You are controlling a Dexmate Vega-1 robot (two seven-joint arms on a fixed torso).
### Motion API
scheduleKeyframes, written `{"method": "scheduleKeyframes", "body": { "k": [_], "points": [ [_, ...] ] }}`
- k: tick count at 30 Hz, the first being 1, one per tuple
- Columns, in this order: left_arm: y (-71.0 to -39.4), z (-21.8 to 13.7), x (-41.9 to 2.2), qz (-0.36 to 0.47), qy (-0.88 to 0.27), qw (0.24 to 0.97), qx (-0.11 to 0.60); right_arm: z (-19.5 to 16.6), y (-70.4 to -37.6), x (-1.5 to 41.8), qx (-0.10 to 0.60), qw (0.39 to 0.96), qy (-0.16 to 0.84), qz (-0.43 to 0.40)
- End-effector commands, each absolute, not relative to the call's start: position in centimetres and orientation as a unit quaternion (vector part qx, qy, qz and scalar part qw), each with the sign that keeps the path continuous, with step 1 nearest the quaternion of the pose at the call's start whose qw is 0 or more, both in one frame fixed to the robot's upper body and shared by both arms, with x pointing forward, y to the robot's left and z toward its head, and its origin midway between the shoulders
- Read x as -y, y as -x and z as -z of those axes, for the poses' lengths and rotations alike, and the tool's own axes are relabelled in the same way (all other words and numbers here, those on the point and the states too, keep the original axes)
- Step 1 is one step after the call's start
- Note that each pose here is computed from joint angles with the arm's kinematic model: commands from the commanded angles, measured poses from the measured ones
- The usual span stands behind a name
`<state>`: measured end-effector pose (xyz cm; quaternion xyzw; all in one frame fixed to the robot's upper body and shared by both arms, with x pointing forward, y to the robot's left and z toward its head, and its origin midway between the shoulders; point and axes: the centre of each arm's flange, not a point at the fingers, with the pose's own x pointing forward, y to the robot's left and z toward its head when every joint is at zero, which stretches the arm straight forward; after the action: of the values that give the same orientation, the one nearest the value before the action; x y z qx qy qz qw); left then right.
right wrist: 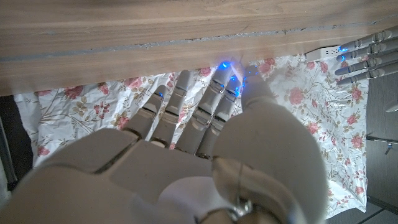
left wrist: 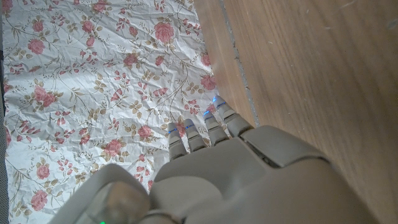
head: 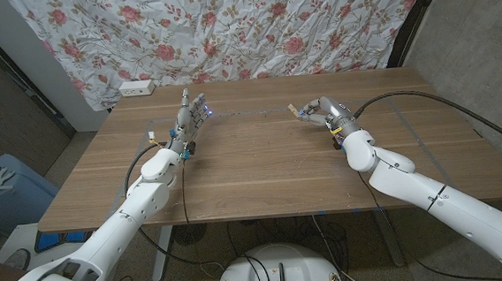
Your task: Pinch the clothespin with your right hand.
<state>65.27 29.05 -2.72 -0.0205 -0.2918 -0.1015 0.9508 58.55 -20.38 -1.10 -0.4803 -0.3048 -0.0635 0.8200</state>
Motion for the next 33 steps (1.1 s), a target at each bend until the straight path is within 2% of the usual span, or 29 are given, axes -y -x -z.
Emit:
{"method": "scheduleKeyframes", "body": {
  "k": [1,33],
  "points": [
    [-65.28,2.73,-29.04,0.102,0.02,0.951,0.292,1.49,-58.77,20.62,0.323,0.819,0.47,0.062],
    [-65.26,2.72,-29.07,0.102,0.02,0.951,0.292,2.2,-59.1,20.17,0.36,0.824,0.433,0.055]
  ]
}}
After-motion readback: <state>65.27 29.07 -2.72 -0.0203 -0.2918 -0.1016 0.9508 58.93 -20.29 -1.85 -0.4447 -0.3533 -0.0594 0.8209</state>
